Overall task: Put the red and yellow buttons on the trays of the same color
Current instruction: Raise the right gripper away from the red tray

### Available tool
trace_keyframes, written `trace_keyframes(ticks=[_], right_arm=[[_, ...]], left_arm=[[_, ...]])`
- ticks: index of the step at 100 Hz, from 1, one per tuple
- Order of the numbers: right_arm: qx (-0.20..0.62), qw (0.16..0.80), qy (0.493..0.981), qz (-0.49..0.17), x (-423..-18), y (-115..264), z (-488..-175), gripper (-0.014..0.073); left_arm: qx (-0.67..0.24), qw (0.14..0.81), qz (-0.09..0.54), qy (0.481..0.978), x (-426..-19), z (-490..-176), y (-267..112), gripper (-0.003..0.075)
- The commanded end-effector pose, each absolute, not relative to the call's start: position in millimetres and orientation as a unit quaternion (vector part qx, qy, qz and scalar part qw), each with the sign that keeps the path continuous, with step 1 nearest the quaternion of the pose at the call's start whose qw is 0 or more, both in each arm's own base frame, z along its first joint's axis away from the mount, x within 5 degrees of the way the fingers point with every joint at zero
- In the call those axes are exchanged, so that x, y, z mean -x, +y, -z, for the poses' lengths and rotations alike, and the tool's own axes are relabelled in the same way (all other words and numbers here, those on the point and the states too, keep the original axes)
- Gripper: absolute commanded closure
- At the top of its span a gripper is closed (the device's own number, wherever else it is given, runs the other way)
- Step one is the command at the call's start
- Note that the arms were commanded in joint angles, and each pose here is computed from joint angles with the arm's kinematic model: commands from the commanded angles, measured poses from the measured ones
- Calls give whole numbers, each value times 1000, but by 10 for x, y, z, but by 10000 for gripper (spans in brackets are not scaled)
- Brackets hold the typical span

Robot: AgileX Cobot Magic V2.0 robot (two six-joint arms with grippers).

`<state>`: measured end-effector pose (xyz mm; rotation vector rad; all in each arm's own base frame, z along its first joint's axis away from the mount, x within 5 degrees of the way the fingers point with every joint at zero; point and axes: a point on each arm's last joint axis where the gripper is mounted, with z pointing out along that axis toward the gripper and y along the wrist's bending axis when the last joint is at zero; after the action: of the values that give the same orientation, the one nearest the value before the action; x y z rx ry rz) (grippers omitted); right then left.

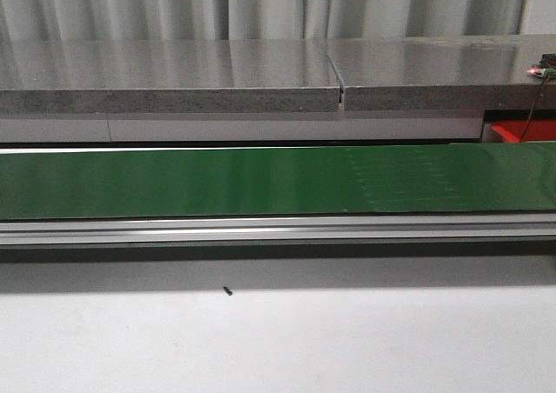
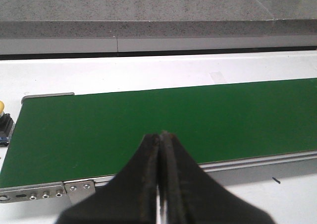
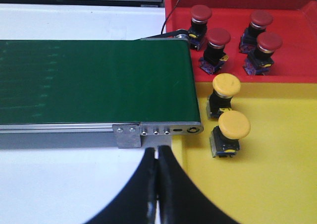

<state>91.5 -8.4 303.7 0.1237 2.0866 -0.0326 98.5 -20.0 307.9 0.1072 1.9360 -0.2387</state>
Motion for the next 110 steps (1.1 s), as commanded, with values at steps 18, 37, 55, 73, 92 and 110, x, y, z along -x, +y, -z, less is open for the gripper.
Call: trace_keyframes(ticks=[18,37,55,73,92,110], right_arm=[[-45,529,847,15,-929,-81,-3148,662],[-45,529,847,15,-929,-81,-3148,662],[-45,529,847,15,-929,-81,-3148,662],[-45,529,847,15,-929,-81,-3148,662],[-45,529,847,15,-929,-81,-3148,662],[-45,529,847,15,-929,-81,-3148,662]], left_arm=[[-35,596,106,795,-1003,-3223,-196,741],[-35,596,106,795,-1003,-3223,-196,741],[-35,596,106,795,-1003,-3223,-196,741],[-35,596,106,795,-1003,-3223,-196,741],[-32,591,109,798,-1012,-3183,-197,741],[-42,572,94,814,-1072,-3121,-188,741]])
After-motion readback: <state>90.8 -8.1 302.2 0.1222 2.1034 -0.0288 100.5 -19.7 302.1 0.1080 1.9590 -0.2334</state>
